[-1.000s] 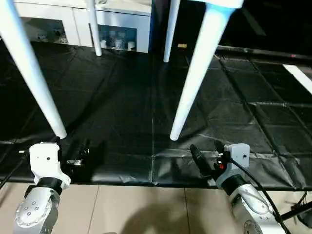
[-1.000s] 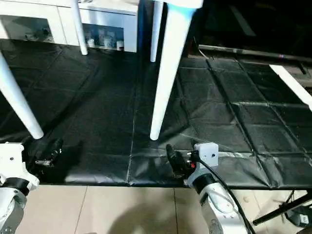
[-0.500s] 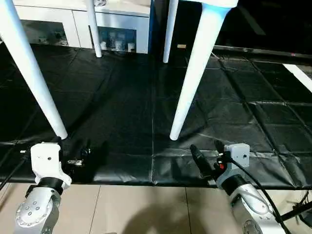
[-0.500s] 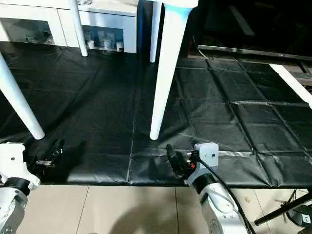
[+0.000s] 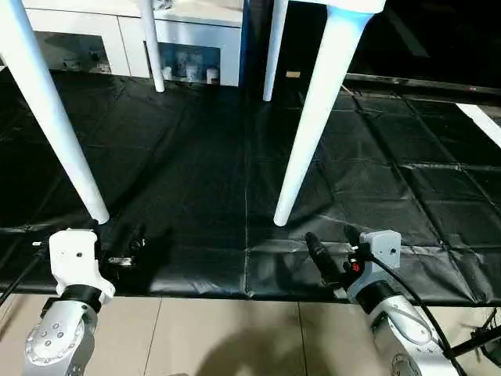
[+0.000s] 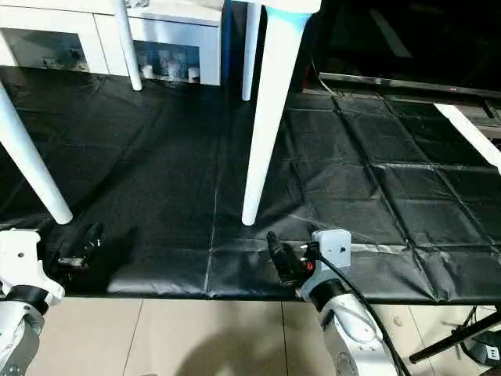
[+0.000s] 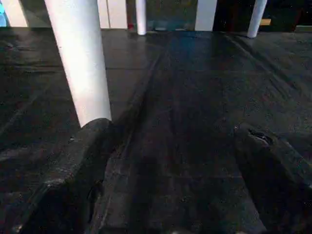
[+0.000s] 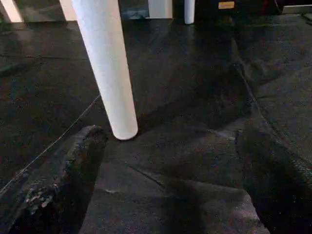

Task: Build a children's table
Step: Flip table

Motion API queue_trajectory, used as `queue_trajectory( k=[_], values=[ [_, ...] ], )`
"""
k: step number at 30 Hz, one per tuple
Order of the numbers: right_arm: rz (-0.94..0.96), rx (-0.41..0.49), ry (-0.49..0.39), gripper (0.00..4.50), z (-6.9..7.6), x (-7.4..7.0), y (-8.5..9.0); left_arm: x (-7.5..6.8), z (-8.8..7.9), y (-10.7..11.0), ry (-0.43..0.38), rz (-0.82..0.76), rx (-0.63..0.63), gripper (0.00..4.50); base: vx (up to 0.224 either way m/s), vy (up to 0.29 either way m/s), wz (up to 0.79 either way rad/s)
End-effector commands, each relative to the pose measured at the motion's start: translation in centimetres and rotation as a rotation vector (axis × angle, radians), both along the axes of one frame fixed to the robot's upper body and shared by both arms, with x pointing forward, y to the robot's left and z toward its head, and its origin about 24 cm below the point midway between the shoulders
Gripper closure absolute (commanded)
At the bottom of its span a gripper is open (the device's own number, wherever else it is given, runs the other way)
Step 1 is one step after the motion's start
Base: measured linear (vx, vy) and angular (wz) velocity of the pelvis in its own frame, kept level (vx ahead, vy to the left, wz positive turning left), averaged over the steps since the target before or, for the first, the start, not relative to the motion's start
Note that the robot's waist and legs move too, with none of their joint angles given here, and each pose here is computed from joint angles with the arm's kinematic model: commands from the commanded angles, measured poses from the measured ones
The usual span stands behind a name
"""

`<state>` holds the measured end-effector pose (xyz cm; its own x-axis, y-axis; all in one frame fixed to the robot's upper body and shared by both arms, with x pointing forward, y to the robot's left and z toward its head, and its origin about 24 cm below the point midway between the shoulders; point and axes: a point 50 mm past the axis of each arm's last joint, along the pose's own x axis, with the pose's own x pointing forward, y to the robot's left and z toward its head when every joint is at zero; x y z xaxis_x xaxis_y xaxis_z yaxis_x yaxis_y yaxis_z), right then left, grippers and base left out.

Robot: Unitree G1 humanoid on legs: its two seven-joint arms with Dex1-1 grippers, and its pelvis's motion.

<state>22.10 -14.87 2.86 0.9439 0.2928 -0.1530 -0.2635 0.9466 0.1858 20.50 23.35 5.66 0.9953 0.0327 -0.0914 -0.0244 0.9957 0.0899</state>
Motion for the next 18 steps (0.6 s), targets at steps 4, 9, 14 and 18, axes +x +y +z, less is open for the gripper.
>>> queue_trajectory(
  k=[4, 9, 14, 18],
  values=[
    [-0.018, -0.016, 0.001, 0.0, -0.06, -0.01, -0.41, 0.12, 0.0, -0.27, 0.004, -0.003, 0.006, 0.2, 0.0, 0.0, 0.0],
    [-0.018, -0.016, 0.001, 0.0, -0.06, -0.01, -0.41, 0.12, 0.0, -0.27, 0.004, -0.003, 0.006, 0.2, 0.0, 0.0, 0.0],
    [-0.018, -0.016, 0.001, 0.0, -0.06, -0.01, -0.41, 0.12, 0.0, -0.27, 0.004, -0.003, 0.006, 0.2, 0.0, 0.0, 0.0],
    [-0.018, -0.016, 0.001, 0.0, -0.06, -0.01, -0.41, 0.12, 0.0, -0.27, 0.004, -0.003, 0.006, 0.2, 0.0, 0.0, 0.0]
  ],
)
